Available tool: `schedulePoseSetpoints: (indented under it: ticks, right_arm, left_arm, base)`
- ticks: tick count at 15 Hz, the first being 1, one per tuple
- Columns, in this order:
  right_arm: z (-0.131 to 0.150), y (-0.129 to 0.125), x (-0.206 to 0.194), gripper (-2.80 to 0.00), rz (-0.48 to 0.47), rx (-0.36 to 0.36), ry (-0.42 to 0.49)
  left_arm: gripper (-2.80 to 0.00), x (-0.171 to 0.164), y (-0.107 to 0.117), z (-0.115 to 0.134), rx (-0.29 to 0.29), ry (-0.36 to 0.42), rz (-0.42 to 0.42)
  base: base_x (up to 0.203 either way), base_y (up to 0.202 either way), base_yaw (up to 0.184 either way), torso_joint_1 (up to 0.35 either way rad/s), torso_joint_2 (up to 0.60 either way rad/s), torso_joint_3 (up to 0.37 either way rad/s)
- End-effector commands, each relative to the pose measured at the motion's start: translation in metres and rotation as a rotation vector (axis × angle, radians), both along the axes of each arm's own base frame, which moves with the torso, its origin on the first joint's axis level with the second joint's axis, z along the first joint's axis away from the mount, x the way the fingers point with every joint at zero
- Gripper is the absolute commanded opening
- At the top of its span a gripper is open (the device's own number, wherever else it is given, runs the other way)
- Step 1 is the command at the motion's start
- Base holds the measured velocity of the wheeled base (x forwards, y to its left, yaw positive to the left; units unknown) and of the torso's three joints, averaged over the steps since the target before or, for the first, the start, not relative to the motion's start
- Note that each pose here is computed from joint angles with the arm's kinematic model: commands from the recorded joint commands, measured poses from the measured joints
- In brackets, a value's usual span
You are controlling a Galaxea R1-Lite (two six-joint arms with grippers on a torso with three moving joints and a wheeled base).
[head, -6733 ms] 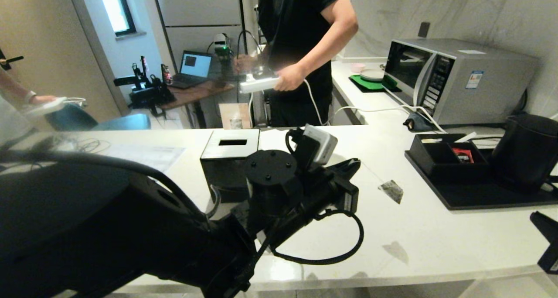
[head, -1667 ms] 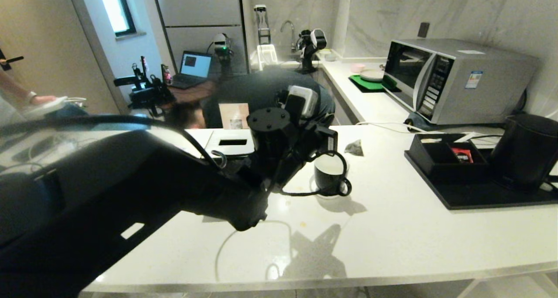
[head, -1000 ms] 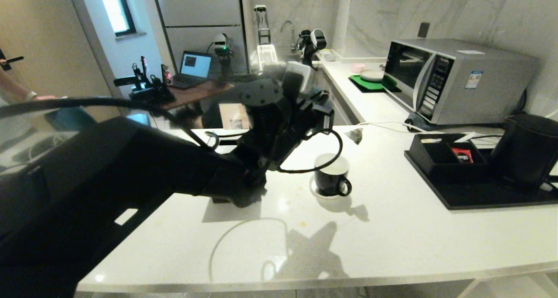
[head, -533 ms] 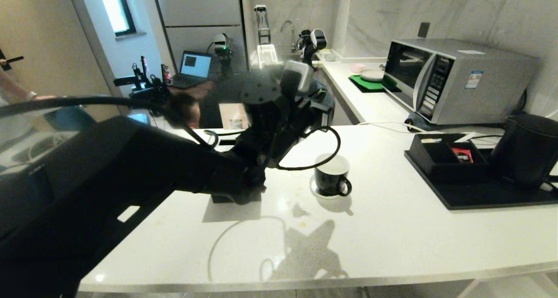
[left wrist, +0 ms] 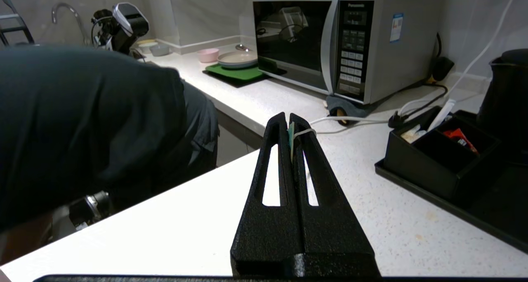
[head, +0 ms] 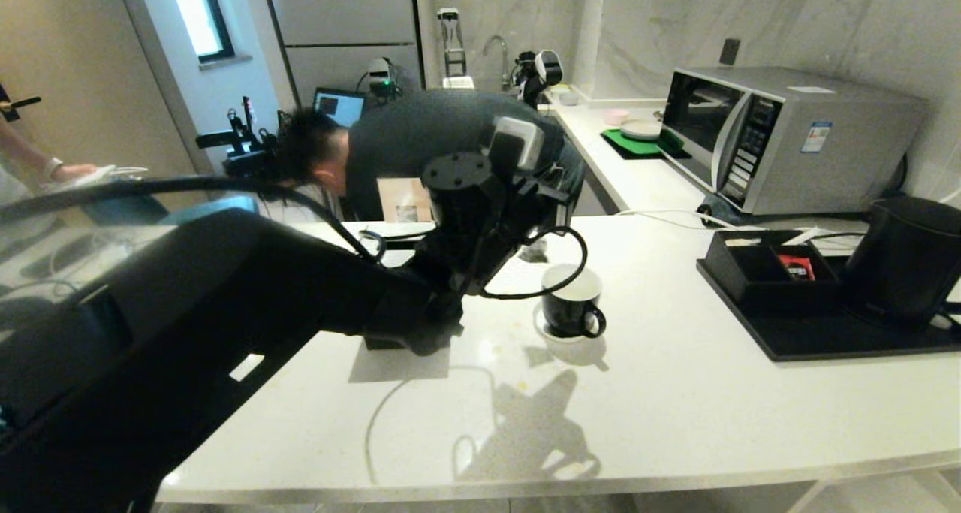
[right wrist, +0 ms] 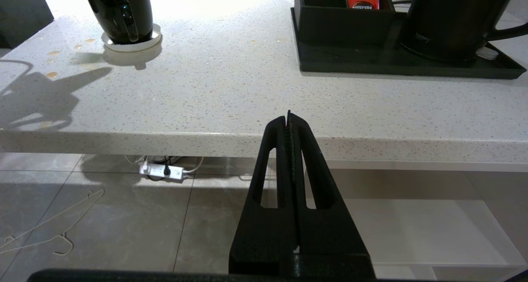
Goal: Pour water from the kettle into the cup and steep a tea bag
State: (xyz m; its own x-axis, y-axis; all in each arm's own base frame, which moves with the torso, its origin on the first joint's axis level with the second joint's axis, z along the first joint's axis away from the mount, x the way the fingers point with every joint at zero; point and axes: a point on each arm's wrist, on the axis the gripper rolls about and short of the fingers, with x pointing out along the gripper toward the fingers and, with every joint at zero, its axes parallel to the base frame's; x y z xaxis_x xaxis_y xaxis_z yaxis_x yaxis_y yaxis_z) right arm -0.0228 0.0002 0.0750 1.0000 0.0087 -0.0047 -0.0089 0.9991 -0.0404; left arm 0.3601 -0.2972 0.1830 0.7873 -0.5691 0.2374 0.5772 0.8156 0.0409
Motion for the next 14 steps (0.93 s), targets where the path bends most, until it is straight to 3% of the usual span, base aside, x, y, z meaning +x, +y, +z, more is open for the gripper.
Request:
schedulePoseSetpoints:
  ticks: [1, 14]
  right_arm:
    - [0.0, 0.0, 0.0, -2.8, 0.0, -0.001, 0.001]
    - [0.0, 0.0, 0.0, -2.8, 0.0, -0.001, 0.0]
  left_arm:
    - [-2.8, 0.003, -0.003, -0.011, 0.012, 0.014, 0.002]
    - [-2.8, 0.005, -0.014, -0.04, 0.041, 0.047, -0.009]
  base:
    - [0.0, 0.0, 0.0, 0.0, 0.0, 0.0]
    - [0.0, 0.0, 0.0, 0.0, 0.0, 0.0]
